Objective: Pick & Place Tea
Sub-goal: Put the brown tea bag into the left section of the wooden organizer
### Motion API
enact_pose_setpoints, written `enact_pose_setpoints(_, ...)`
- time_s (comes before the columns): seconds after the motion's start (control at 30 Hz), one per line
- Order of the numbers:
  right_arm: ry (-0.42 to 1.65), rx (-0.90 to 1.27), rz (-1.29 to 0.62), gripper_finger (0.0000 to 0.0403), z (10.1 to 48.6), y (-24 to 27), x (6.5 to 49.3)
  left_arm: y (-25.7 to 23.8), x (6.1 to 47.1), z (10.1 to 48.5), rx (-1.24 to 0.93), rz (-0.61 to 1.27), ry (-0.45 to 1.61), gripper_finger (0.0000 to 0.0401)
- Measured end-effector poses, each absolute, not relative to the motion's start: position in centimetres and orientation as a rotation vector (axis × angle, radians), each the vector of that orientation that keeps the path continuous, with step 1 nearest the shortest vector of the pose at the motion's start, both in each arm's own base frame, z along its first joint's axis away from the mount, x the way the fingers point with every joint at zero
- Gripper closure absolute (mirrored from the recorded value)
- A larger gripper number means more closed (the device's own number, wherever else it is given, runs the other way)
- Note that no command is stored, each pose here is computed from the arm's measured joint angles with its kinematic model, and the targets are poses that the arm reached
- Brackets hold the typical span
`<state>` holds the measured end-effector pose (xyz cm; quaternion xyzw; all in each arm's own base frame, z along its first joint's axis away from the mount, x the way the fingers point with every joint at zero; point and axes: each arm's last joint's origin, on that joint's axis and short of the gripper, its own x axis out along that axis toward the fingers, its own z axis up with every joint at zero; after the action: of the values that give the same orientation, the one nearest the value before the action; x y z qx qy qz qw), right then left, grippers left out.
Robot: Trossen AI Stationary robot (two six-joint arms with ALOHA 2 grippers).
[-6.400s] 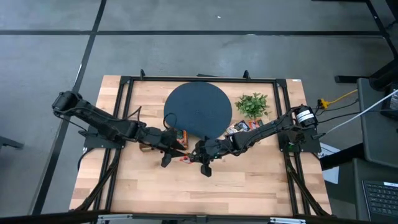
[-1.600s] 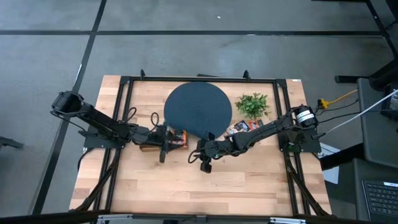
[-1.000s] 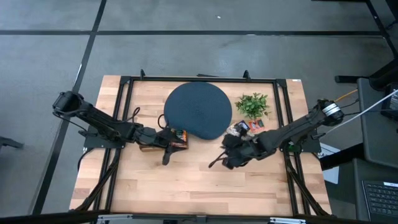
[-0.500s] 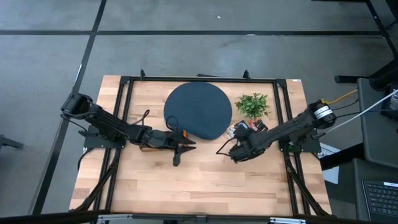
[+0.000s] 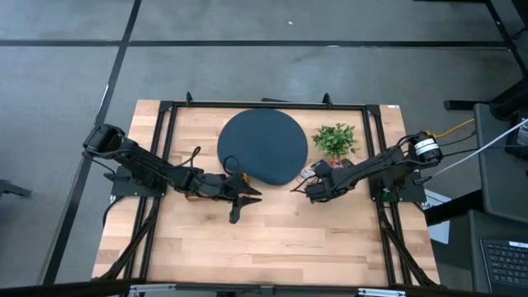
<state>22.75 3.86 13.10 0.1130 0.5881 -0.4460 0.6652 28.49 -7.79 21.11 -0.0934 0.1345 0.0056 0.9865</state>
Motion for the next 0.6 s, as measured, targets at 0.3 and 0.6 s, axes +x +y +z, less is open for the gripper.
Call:
enact_pose_setpoints(0.3,1.230,0.327,-0.867,0.0399,11.6,3.8,23.5,-7.8,28.5,21.1,-0.187,0.011,0.271,0.0313)
enact_pose_setpoints(0.6,1.113,0.345,-0.409,0.0399,12.2,7.2,26.5,-7.8,28.5,21.1,-0.187,0.012,0.272,0.0313)
